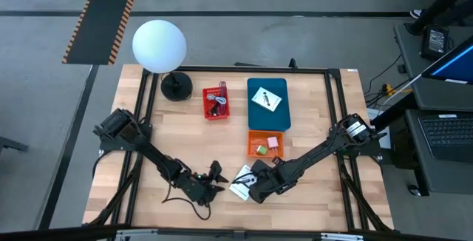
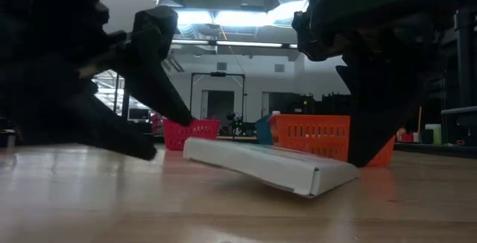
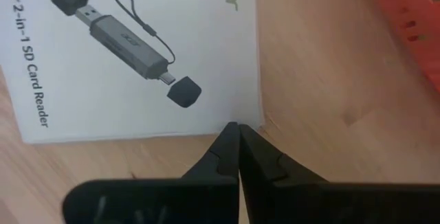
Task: Pick and place items into bin
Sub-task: Put the white card reader box into the blue bin
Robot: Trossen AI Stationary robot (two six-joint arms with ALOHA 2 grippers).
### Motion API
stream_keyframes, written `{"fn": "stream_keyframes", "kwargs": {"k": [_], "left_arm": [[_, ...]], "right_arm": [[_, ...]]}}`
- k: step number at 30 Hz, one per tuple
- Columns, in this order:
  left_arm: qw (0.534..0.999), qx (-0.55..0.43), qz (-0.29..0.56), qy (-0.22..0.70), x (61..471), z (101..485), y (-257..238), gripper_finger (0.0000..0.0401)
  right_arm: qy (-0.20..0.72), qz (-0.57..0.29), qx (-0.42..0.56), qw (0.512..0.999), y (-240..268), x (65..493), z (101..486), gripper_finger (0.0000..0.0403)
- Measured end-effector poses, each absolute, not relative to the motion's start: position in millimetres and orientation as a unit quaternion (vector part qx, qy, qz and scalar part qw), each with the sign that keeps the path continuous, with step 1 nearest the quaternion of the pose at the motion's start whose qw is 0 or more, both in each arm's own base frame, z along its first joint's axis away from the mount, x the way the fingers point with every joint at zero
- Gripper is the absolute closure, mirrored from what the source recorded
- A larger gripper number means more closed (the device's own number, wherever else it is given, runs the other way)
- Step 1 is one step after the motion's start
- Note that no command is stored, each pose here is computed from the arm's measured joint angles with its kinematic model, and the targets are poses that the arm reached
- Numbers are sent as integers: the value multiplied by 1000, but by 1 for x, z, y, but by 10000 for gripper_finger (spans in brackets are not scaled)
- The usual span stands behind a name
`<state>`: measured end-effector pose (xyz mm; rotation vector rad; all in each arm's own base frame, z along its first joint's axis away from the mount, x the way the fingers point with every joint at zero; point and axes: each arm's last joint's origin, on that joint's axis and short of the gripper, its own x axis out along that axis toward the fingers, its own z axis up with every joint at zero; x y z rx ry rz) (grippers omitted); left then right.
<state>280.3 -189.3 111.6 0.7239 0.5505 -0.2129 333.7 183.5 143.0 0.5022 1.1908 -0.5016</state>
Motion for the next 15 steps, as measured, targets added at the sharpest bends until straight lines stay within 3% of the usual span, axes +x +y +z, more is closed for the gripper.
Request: {"fn": "stream_keyframes", "kwargs": {"k": [15], "left_arm": [[879, 390, -75, 264, 298, 103, -198, 223]], "right_arm": [[548, -230, 233, 770, 184, 334, 143, 403]]}}
